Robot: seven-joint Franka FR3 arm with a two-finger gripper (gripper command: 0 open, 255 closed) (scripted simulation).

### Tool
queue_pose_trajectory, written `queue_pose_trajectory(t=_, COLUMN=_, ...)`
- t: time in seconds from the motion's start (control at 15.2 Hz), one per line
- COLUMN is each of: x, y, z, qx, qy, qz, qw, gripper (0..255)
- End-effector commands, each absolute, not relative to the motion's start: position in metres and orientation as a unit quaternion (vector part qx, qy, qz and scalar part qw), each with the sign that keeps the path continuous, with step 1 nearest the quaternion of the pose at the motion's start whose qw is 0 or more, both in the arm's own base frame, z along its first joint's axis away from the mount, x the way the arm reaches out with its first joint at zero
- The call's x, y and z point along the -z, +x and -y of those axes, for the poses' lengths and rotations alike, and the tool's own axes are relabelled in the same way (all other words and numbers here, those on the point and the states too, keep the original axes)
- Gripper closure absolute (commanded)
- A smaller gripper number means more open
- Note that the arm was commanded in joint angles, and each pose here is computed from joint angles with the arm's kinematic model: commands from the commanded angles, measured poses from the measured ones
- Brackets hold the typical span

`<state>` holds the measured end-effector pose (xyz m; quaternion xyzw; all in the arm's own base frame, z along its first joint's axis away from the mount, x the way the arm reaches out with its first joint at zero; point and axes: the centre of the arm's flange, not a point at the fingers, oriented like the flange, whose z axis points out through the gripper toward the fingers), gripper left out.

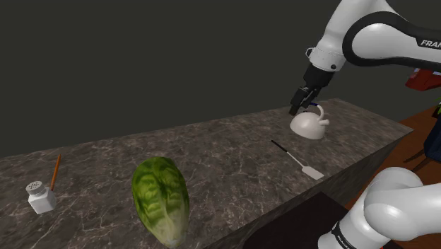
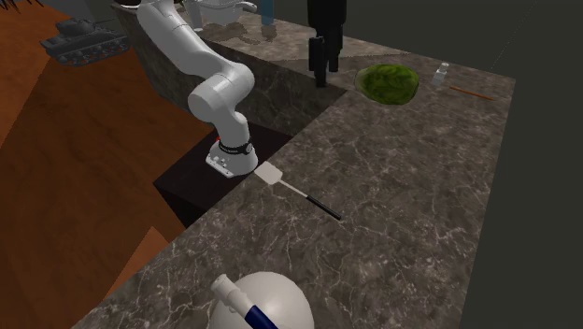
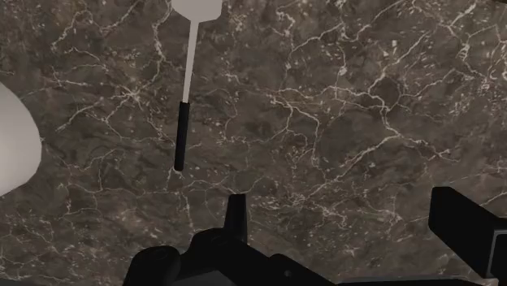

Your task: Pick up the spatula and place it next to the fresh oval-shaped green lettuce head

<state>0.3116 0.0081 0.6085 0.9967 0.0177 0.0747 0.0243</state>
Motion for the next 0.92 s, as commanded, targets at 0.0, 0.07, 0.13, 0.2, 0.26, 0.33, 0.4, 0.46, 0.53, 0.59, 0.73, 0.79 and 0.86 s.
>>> queue_pose_trajectory(t=0.0, x=-0.608, y=0.312, z=-0.008, qx=-0.075, qy=0.997, qz=-0.018, qw=0.024, gripper=0)
queue_pose_trajectory(t=0.07, x=-0.597, y=0.313, z=-0.001, qx=-0.073, qy=0.997, qz=-0.012, qw=0.023, gripper=0)
queue_pose_trajectory(t=0.13, x=-0.586, y=0.314, z=0.006, qx=-0.071, qy=0.997, qz=-0.006, qw=0.022, gripper=0)
queue_pose_trajectory(t=0.2, x=-0.575, y=0.315, z=0.014, qx=-0.069, qy=0.997, qz=0.000, qw=0.021, gripper=0)
queue_pose_trajectory(t=0.26, x=-0.564, y=0.316, z=0.021, qx=-0.067, qy=0.998, qz=0.006, qw=0.020, gripper=0)
queue_pose_trajectory(t=0.33, x=-0.553, y=0.317, z=0.028, qx=-0.065, qy=0.998, qz=0.012, qw=0.019, gripper=0)
queue_pose_trajectory(t=0.4, x=-0.542, y=0.318, z=0.035, qx=-0.063, qy=0.998, qz=0.018, qw=0.018, gripper=0)
queue_pose_trajectory(t=0.46, x=-0.531, y=0.319, z=0.042, qx=-0.061, qy=0.998, qz=0.024, qw=0.017, gripper=0)
queue_pose_trajectory(t=0.53, x=-0.520, y=0.319, z=0.049, qx=-0.059, qy=0.998, qz=0.030, qw=0.016, gripper=0)
queue_pose_trajectory(t=0.59, x=-0.508, y=0.320, z=0.056, qx=-0.056, qy=0.998, qz=0.035, qw=0.015, gripper=0)
queue_pose_trajectory(t=0.73, x=-0.486, y=0.320, z=0.070, qx=-0.052, qy=0.997, qz=0.047, qw=0.013, gripper=0)
queue_pose_trajectory(t=0.79, x=-0.475, y=0.320, z=0.077, qx=-0.050, qy=0.997, qz=0.053, qw=0.012, gripper=0)
queue_pose_trajectory(t=0.86, x=-0.463, y=0.320, z=0.084, qx=-0.048, qy=0.997, qz=0.059, qw=0.011, gripper=0)
